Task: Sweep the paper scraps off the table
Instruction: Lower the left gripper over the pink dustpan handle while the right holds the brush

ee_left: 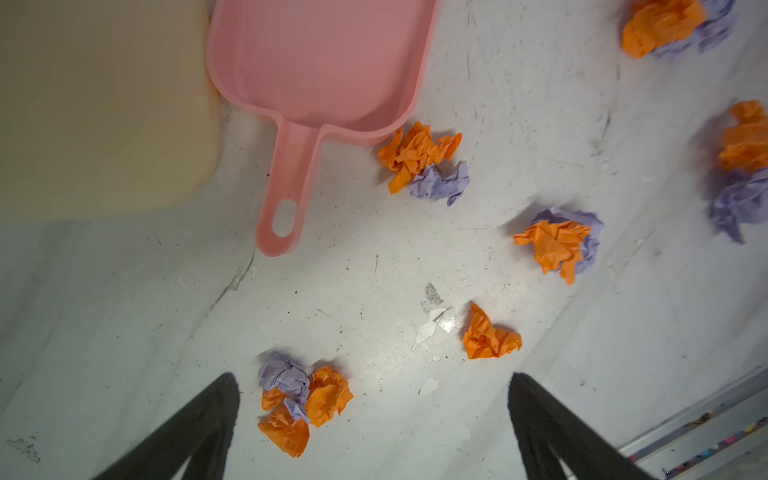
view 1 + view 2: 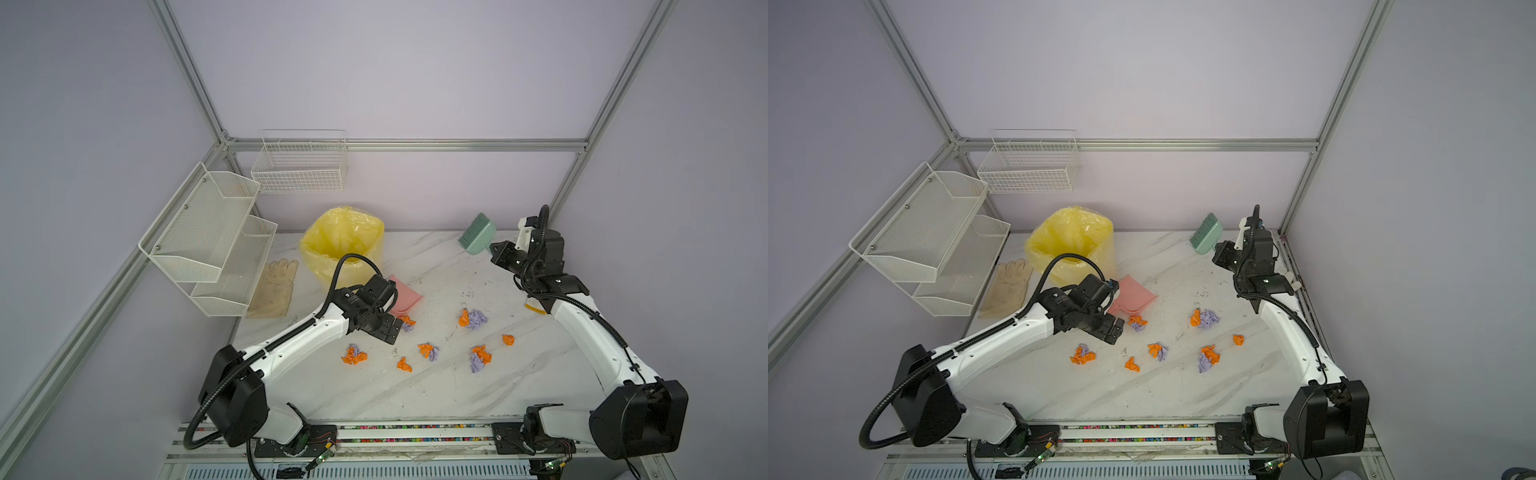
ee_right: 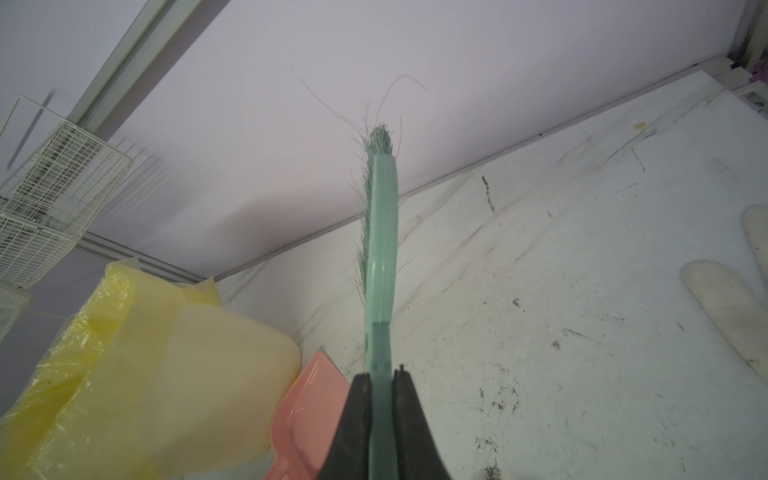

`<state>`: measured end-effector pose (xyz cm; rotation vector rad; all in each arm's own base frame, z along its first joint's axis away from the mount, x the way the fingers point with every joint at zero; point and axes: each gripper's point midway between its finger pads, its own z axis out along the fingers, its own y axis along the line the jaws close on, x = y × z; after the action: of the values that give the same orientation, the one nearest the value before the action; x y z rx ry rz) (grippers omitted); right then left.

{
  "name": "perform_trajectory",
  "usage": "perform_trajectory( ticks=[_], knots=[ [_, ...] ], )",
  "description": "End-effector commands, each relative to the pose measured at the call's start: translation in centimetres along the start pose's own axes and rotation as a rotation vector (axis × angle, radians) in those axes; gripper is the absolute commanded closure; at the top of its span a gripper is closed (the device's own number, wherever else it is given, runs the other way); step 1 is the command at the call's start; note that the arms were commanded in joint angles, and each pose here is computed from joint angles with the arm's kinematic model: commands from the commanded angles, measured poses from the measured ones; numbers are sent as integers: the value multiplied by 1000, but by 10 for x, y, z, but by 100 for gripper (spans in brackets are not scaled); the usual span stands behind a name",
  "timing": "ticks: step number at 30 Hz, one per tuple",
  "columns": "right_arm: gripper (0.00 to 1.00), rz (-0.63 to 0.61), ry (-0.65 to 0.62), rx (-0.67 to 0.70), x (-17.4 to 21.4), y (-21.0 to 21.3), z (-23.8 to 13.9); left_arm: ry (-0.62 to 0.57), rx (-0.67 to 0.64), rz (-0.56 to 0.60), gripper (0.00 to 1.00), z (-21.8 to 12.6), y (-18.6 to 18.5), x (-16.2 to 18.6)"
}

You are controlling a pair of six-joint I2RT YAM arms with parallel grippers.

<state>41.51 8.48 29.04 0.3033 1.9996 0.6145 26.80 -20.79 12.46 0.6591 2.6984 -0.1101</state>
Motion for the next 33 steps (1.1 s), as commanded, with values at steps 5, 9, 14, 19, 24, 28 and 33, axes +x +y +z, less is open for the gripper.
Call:
perform_trajectory(
  ticks=[5,9,14,19,24,28,33],
  knots=[
    [100,-31,-16,-39,-2,7,-9,59,-115,159,0,20,17,-19],
    [100,-37,-13,-50,-1,9,-10,6,-97,139,0,19,22,-41],
    [100,-43,-19,-59,-2,11,-13,12,-106,176,0,24,29,-51],
    [100,-48,-19,-59,-2,11,-12,32,-91,198,3,39,31,-53],
    [100,-49,-19,-70,-2,13,-11,27,-84,177,12,48,37,-63],
    [100,-50,-23,-74,-2,13,-10,30,-86,180,24,57,38,-71],
    [100,-54,-23,-74,-2,13,-10,44,-81,188,39,65,37,-73]
  ],
)
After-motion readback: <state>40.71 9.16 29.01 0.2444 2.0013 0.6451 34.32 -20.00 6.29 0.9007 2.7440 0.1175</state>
